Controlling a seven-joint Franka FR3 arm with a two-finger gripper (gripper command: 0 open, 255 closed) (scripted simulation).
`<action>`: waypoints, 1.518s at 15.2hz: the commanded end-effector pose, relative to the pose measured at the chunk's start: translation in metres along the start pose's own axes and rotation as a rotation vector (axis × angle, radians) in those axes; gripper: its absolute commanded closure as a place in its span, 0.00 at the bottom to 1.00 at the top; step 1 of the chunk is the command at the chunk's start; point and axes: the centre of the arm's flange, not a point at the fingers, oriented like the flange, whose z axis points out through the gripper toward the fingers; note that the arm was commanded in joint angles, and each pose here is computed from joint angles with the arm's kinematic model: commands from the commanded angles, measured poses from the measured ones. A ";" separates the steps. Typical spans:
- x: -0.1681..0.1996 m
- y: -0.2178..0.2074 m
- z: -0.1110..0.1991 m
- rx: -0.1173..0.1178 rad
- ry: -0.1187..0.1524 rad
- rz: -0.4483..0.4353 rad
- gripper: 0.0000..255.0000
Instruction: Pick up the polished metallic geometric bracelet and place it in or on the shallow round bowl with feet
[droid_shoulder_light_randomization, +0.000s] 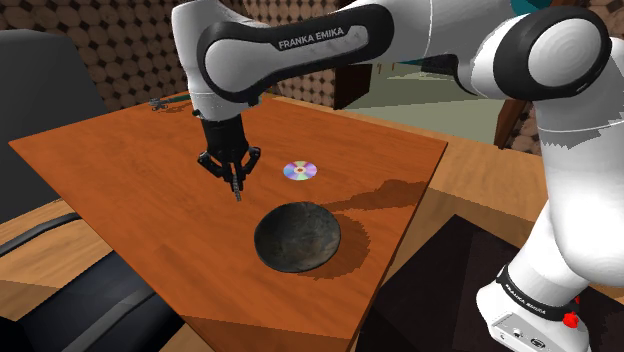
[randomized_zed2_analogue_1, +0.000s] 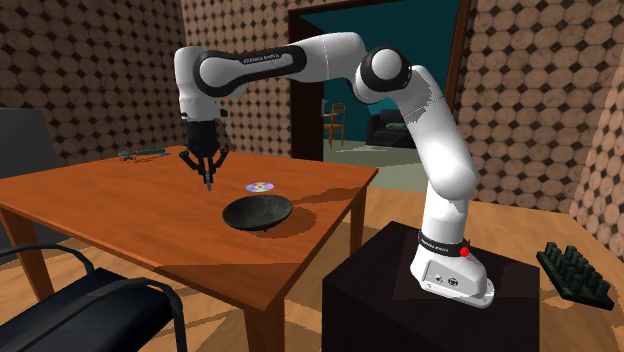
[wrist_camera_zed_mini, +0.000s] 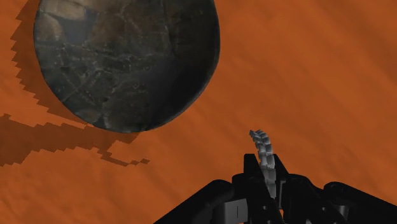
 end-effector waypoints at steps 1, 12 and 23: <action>-0.001 0.000 -0.010 -0.001 0.000 0.000 1.00; -0.055 0.059 -0.035 -0.001 0.000 0.000 1.00; -0.114 0.126 -0.013 -0.001 0.000 0.000 1.00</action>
